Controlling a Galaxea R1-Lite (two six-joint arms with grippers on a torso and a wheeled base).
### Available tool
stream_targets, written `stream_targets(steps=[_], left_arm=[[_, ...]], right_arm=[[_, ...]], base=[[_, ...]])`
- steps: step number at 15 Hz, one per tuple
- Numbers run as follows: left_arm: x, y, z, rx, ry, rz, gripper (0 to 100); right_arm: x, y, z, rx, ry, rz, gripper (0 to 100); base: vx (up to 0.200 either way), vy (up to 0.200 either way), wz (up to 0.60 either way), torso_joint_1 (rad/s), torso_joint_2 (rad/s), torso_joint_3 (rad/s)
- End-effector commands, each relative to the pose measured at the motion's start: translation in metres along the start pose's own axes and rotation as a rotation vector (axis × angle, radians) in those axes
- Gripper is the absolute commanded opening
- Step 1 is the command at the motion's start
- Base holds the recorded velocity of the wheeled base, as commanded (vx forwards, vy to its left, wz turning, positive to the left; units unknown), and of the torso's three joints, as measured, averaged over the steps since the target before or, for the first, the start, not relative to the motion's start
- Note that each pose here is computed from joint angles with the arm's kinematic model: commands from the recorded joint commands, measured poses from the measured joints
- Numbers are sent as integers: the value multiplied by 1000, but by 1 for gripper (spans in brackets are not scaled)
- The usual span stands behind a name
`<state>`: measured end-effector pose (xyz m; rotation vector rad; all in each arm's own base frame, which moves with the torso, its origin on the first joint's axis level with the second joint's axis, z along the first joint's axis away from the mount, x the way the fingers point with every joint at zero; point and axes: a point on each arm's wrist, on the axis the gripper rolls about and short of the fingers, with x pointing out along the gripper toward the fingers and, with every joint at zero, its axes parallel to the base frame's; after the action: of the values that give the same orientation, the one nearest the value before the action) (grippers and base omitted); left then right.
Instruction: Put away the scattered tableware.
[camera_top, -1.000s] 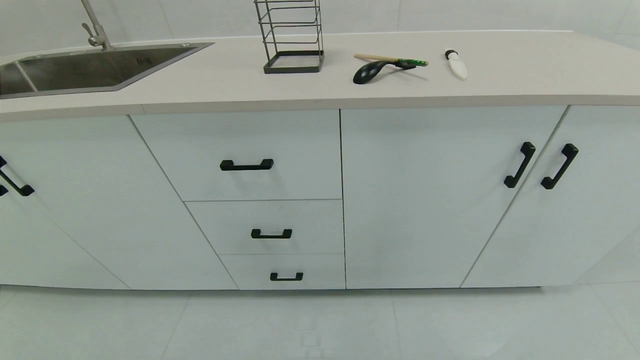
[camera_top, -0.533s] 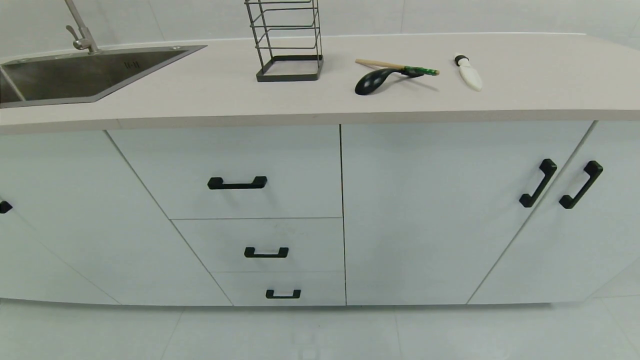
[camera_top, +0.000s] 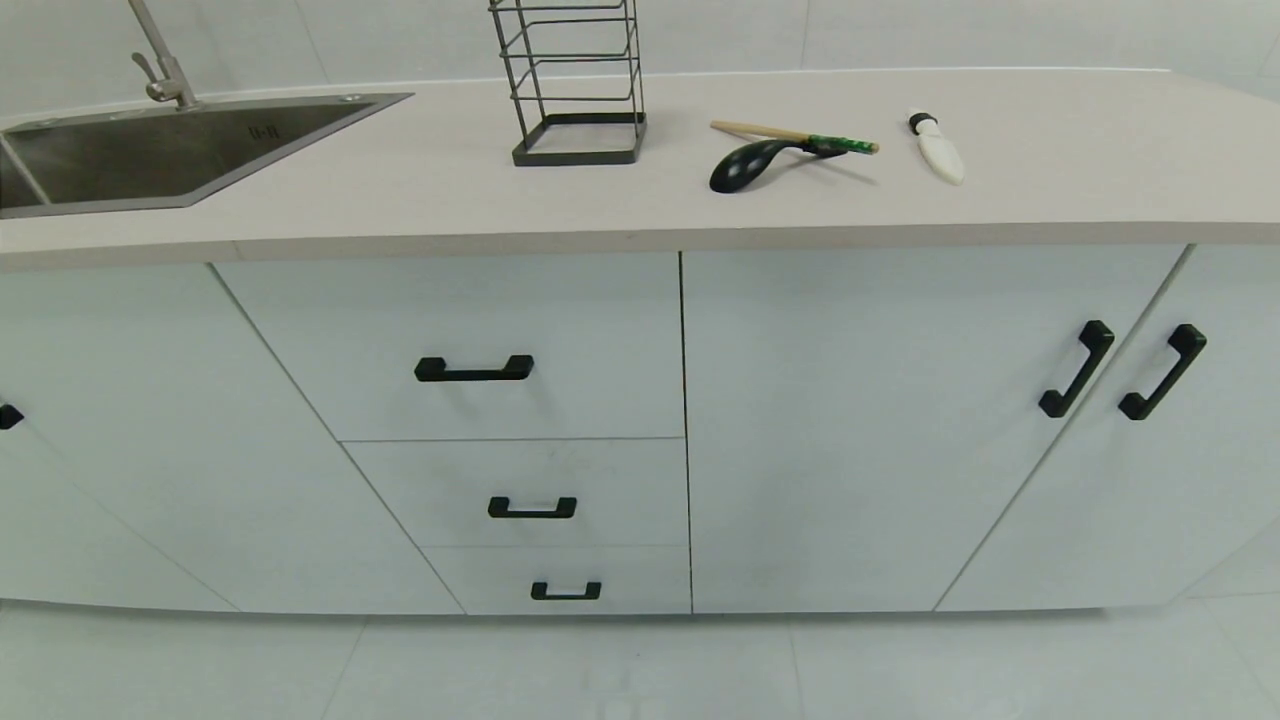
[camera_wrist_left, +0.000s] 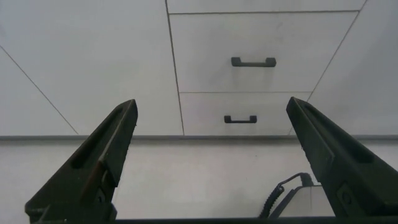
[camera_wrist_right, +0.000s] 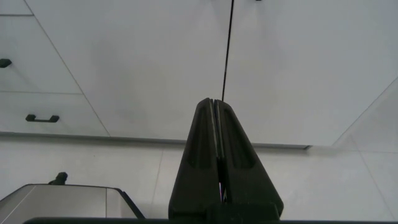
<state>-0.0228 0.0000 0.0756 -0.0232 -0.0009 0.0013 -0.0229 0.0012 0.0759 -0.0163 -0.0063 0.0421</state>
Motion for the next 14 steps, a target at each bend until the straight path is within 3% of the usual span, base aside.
stream_targets(steps=[1,7,9,10,11,12,13,14], left_arm=[[0,0,0,-3,-1,2,100],[0,0,1,-1,-10,2,100],[-4,-2,28,57,-199,-68,100],[-5,-4,42,91,-195,-142,100],[-2,-5,54,143,-168,-184,100],[3,-6,66,226,-144,-220,100],[20,-9,93,395,-118,-343,100],[33,-11,111,499,-116,-401,100]], right_arm=[[0,0,0,1,1,-1,0],[0,0,0,2,1,-1,0],[0,0,0,2,1,-1,0],[0,0,0,2,1,-1,0],[0,0,0,2,1,-1,0],[0,0,0,2,1,-1,0],[0,0,0,2,1,-1,0],[0,0,0,2,1,-1,0]], base=[[0,0,0,0,0,0],[0,0,0,0,0,0],[0,0,0,0,0,0],[0,0,0,0,0,0],[0,0,0,0,0,0],[0,0,0,0,0,0],[0,0,0,0,0,0],[0,0,0,0,0,0]])
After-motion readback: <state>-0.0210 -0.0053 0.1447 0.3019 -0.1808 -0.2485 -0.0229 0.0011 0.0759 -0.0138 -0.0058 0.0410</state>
